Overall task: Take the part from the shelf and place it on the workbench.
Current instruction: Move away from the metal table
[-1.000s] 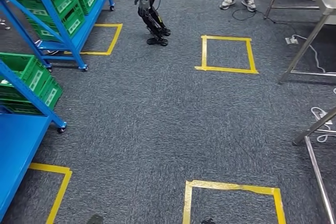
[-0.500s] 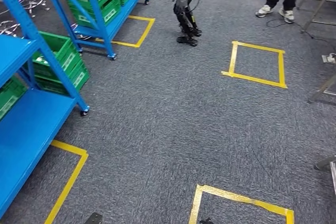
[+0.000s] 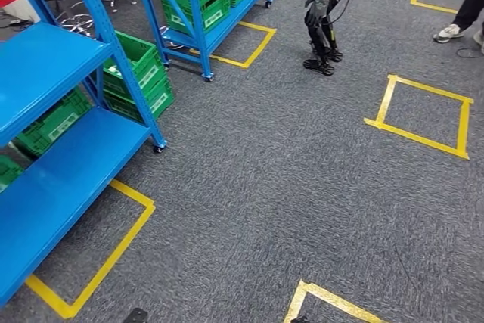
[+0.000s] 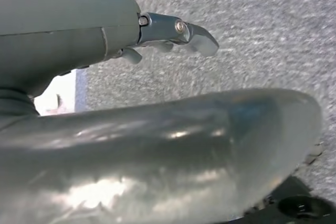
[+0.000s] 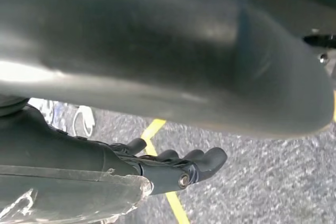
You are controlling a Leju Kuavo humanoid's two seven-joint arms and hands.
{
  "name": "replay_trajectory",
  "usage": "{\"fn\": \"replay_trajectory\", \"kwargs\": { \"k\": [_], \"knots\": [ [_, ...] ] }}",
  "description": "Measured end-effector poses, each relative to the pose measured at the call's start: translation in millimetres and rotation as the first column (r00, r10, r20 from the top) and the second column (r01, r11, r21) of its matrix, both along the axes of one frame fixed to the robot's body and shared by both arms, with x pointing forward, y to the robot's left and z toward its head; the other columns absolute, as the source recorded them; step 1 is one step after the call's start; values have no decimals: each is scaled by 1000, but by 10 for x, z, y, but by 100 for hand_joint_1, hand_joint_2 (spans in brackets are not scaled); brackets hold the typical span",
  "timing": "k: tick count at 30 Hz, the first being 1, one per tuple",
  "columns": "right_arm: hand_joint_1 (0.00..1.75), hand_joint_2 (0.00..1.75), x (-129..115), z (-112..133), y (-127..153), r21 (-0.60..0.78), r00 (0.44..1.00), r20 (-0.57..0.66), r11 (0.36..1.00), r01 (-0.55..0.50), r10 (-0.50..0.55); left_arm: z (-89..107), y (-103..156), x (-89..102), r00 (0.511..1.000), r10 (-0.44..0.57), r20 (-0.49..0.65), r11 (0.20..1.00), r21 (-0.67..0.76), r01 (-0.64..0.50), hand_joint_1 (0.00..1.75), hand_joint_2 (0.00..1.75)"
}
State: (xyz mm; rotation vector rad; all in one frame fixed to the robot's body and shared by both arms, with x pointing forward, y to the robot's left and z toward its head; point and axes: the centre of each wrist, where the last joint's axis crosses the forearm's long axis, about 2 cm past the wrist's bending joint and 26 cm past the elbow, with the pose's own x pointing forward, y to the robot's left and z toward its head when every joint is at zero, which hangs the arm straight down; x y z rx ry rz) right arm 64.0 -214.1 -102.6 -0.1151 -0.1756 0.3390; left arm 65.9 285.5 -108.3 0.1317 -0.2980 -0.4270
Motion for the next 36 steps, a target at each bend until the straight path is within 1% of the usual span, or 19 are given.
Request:
{"fn": "replay_trajectory", "kwargs": {
  "k": [6,8,12,16,20,27,31,36],
  "knots": [
    [0,0,-39,-7,-8,0,1000,-10,1000,8,-8,-1,-25,-7,1000,-1,0,1000,-2,1,0,0],
    [0,0,-29,-6,-9,0,1000,-8,1000,9,-9,-3,-25,-23,1000,-1,-3,1000,-2,1,0,0],
    [0,0,-20,-4,-9,0,1000,-7,1000,10,-10,3,-29,16,1000,-2,4,1000,-2,2,0,0],
    [0,0,0,-1,-9,0,1000,-5,1000,11,-11,-2,-34,-19,1000,-4,-1,1000,-2,4,0,0],
    [0,0,-18,-4,-10,-1,1000,-3,1000,9,-9,5,-50,22,1000,-1,11,1000,-8,2,0,0],
    [0,0,-3,-2,-7,-1,1000,2,1000,4,-4,4,-35,23,1000,10,4,1000,-9,-10,0,0],
    [0,0,7,1,-3,-1,1000,1,1000,2,-2,-1,-13,-7,1000,18,-5,1000,-5,-18,0,0],
    [0,0,-17,-3,0,-1,1000,-3,1000,0,0,7,-10,40,1000,13,2,1000,-4,-13,0,0]
  ]
}}
